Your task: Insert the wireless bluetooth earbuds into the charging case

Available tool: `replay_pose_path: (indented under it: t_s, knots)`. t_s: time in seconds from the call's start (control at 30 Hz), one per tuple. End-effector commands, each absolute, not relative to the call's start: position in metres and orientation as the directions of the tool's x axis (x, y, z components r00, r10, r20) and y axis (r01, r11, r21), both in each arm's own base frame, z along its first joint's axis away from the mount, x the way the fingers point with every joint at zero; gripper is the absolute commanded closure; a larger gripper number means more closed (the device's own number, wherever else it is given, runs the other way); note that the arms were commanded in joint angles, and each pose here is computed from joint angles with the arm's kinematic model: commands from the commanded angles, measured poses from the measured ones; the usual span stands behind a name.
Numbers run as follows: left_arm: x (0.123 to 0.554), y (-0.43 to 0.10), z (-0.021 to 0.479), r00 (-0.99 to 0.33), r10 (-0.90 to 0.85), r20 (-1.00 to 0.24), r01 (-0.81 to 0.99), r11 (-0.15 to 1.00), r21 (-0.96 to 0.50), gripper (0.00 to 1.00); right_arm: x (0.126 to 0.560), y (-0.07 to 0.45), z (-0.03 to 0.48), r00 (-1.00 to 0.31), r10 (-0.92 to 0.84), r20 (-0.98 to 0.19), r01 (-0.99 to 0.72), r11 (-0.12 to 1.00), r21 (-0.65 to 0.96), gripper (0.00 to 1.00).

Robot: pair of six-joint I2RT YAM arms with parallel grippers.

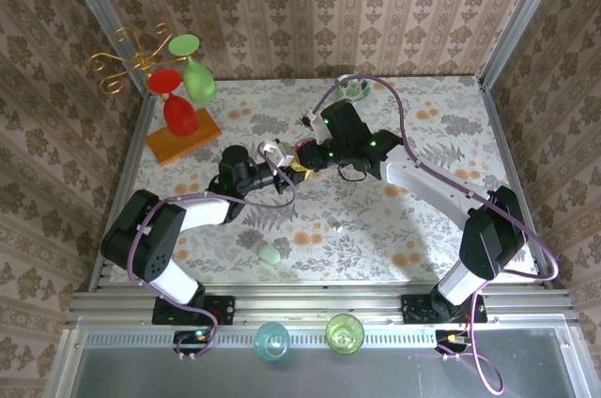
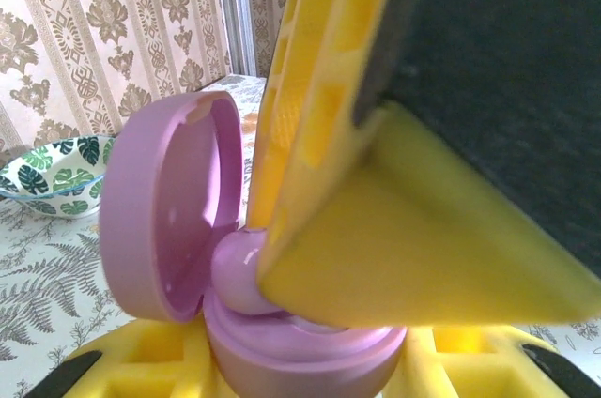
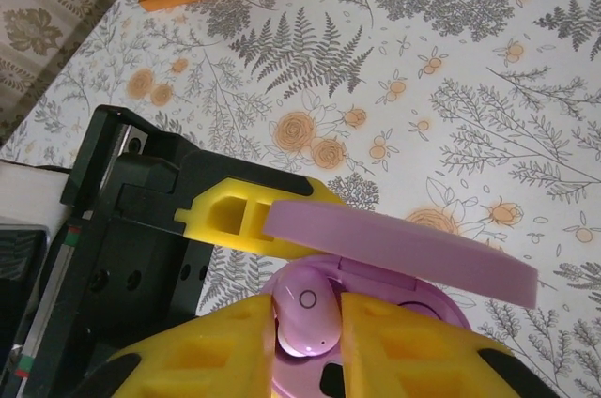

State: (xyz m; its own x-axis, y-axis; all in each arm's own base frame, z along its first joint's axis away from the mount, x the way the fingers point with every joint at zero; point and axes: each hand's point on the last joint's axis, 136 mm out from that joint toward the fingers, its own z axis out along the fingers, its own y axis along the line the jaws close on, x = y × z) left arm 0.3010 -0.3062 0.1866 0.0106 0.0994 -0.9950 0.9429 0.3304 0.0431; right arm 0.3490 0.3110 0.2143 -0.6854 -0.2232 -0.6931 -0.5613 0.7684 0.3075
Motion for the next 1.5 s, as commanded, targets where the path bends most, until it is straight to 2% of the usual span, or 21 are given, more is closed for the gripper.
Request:
replay_pose_path:
  t_s: [0.0, 0.17, 0.33, 0.57, 0.67, 0.8, 0.83, 1.1, 1.17, 1.23, 1.47]
  knots:
    - [0.303, -0.309, 0.203, 0.078, 0.074, -0.994, 0.942, 0.321, 0.098, 0.83, 0.343, 0.310, 0.222, -0.676, -0.209, -0.707, -0.566, 0.762, 0.315, 0.66]
    - [0.303, -0.308, 0.204, 0.082, 0.074, -0.994, 0.941, 0.323, 0.102, 0.83, 0.339, 0.300, 0.236, -0.652, -0.189, -0.735, -0.561, 0.772, 0.298, 0.59]
    - [0.302, -0.307, 0.204, 0.090, 0.074, -0.993, 0.941, 0.319, 0.109, 0.83, 0.336, 0.292, 0.250, -0.625, -0.160, -0.764, -0.559, 0.776, 0.294, 0.56]
    - [0.296, -0.305, 0.206, 0.135, 0.080, -0.988, 0.945, 0.289, 0.152, 0.83, 0.342, 0.273, 0.272, -0.617, -0.034, -0.787, -0.494, 0.794, 0.353, 0.50]
    - [0.292, -0.304, 0.206, 0.147, 0.087, -0.985, 0.947, 0.277, 0.166, 0.83, 0.348, 0.266, 0.276, -0.620, 0.001, -0.785, -0.457, 0.812, 0.363, 0.42]
    - [0.287, -0.304, 0.206, 0.151, 0.093, -0.984, 0.952, 0.256, 0.170, 0.83, 0.362, 0.257, 0.269, -0.661, 0.042, -0.749, -0.385, 0.838, 0.386, 0.24]
    - [0.285, -0.304, 0.207, 0.155, 0.091, -0.984, 0.952, 0.254, 0.173, 0.83, 0.365, 0.256, 0.267, -0.676, 0.050, -0.735, -0.367, 0.842, 0.395, 0.22]
    - [0.282, -0.304, 0.212, 0.164, 0.078, -0.983, 0.952, 0.249, 0.178, 0.83, 0.377, 0.259, 0.243, -0.756, 0.032, -0.654, -0.321, 0.852, 0.413, 0.20]
    - [0.288, -0.302, 0.214, 0.145, 0.067, -0.987, 0.946, 0.285, 0.158, 0.82, 0.373, 0.260, 0.237, -0.769, 0.014, -0.639, -0.331, 0.846, 0.418, 0.20]
    - [0.294, -0.300, 0.216, 0.112, 0.056, -0.992, 0.943, 0.309, 0.124, 0.83, 0.367, 0.261, 0.233, -0.774, 0.004, -0.633, -0.346, 0.835, 0.428, 0.20]
    - [0.297, -0.301, 0.222, 0.120, 0.041, -0.992, 0.941, 0.313, 0.127, 0.83, 0.345, 0.267, 0.247, -0.749, 0.020, -0.662, -0.428, 0.748, 0.507, 0.20]
